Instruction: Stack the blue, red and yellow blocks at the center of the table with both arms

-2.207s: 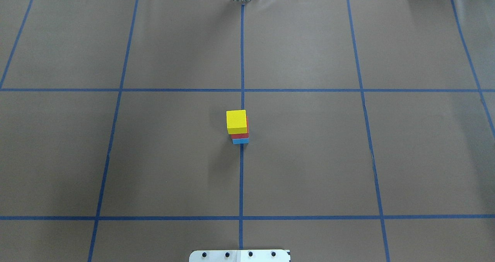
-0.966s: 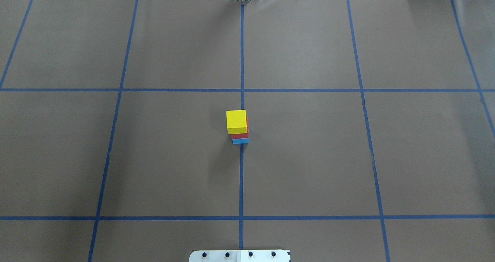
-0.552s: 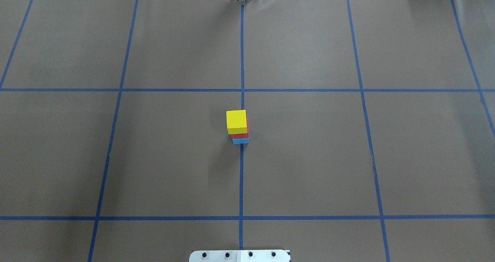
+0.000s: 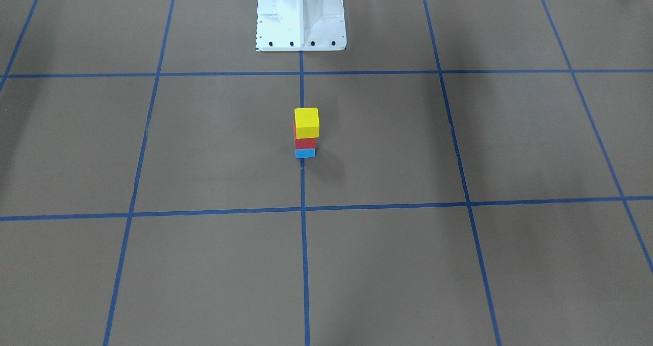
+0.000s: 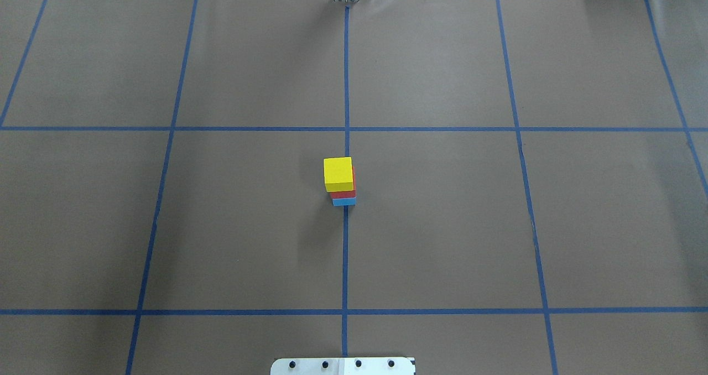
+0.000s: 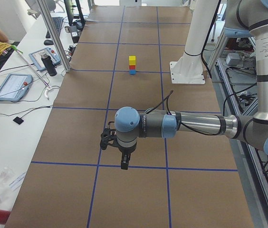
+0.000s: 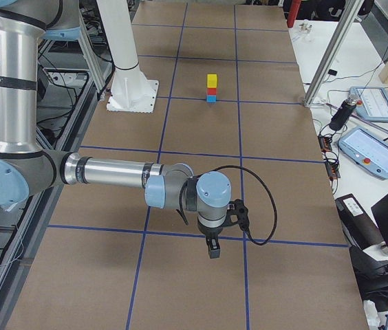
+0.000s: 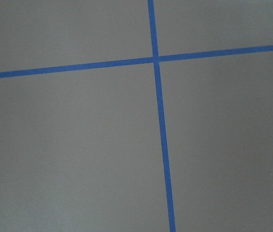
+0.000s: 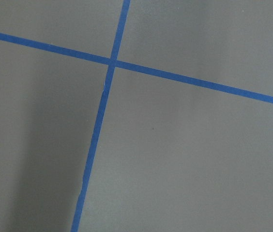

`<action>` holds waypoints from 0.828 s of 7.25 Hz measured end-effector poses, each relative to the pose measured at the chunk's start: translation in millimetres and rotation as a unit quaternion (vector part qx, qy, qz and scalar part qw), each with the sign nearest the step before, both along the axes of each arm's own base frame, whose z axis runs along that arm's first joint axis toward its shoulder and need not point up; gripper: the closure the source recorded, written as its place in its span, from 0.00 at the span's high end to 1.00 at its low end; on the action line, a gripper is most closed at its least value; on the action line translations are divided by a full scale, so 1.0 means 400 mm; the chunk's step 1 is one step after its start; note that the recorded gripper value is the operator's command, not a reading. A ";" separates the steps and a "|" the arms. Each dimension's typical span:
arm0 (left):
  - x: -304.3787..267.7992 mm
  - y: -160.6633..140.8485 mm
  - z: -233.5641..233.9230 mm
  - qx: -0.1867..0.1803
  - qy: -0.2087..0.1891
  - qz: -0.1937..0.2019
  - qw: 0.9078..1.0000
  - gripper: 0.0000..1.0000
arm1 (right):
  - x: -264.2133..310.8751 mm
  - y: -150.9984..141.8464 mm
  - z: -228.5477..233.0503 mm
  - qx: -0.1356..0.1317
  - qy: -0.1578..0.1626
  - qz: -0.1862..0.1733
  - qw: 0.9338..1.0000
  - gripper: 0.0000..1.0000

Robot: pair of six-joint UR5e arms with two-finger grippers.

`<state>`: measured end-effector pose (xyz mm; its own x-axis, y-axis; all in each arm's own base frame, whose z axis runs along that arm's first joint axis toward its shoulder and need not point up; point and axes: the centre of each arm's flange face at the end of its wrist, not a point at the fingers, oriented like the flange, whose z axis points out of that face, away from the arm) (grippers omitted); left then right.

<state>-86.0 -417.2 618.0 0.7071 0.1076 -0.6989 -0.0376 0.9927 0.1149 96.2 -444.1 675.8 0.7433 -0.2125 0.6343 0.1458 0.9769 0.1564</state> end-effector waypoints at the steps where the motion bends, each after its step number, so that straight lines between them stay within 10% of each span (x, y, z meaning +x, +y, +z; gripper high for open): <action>1: 0.000 0.001 0.000 0.002 0.000 0.000 1.000 1.00 | 0.000 0.000 0.001 0.000 0.000 0.000 1.000 0.99; 6: 0.001 0.006 0.004 0.001 0.001 0.000 1.000 1.00 | 0.000 -0.002 -0.001 -0.001 0.000 0.001 1.000 0.99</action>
